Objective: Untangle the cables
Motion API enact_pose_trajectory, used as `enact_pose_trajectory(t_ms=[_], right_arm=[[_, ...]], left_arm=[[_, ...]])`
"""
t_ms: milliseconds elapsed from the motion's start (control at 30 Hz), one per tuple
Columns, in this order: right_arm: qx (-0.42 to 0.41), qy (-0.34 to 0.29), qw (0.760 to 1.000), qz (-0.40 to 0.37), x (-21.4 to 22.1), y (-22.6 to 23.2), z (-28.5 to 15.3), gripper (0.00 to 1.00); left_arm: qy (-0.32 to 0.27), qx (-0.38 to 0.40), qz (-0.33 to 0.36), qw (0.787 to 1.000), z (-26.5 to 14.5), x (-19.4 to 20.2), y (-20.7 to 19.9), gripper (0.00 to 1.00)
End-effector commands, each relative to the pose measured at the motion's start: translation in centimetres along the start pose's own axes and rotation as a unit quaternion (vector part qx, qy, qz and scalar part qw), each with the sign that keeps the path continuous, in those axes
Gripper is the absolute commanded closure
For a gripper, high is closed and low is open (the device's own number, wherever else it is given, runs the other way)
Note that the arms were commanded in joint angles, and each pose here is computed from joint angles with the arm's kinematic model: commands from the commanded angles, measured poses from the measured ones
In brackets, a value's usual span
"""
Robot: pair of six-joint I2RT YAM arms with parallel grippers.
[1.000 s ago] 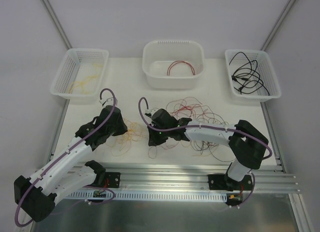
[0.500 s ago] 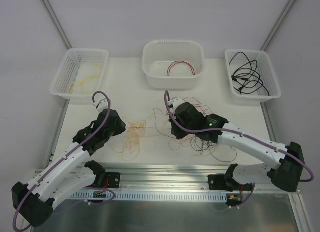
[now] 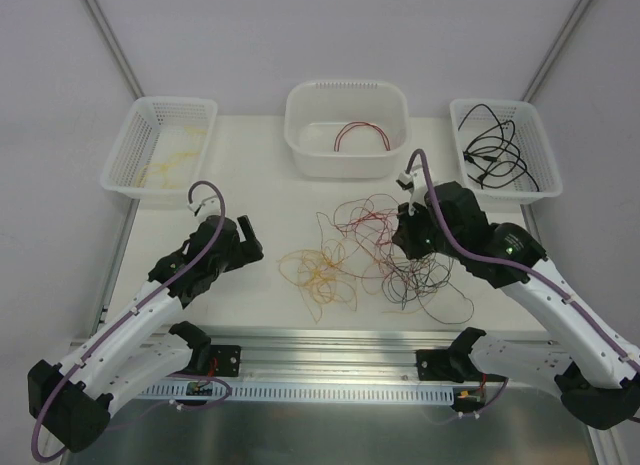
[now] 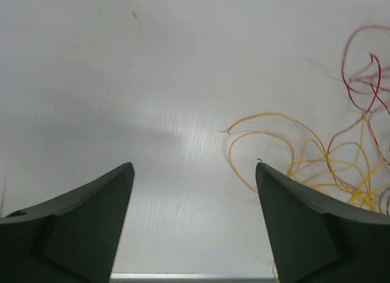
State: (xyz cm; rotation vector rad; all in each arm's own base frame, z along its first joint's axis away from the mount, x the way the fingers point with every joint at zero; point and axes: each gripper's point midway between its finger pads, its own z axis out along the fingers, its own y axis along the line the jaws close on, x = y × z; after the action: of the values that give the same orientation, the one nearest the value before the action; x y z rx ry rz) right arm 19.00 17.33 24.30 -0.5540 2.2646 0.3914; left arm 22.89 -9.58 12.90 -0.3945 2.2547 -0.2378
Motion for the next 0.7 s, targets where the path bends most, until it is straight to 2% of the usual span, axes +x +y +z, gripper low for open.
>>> enact_pose_trajectory(t_ms=[0,100,133,233,300,467,667], right_arm=[[-0.054,-0.047,0.997,-0.019,-4.1,2.0,-2.7,0.99],[-0.063,-0.077,0.995,-0.027,-6.6,2.5,-4.2,0.99],[-0.063,-0.077,0.995,-0.028,-6.9,2.6,-4.2,0.99],[-0.060,-0.089,0.994,-0.028,-8.0,2.6,-4.3,0.99],[-0.070,-0.090,0.993,-0.029,-8.4,3.1,-4.5,0.99],[-0.065,-0.111,0.991,-0.024,-9.1,2.8,-5.3,0.99],[-0.053,-0.143,0.988,-0.016,-10.5,2.3,-6.7,0.99]], left_arm=[[0.033,0.115,0.025,0.992,-1.1,0.3,-4.3,0.14],[0.062,0.196,0.051,0.977,-2.0,1.5,-6.8,0.03],[0.082,0.248,0.060,0.963,-2.7,2.4,-8.3,0.01],[0.090,0.324,0.074,0.939,-3.4,3.8,-10.5,0.01],[0.096,0.335,0.079,0.934,-3.2,5.2,-10.6,0.01],[0.102,0.338,0.049,0.934,-2.5,5.3,-12.1,0.01],[0.109,0.379,0.106,0.913,-2.9,7.7,-15.9,0.01]])
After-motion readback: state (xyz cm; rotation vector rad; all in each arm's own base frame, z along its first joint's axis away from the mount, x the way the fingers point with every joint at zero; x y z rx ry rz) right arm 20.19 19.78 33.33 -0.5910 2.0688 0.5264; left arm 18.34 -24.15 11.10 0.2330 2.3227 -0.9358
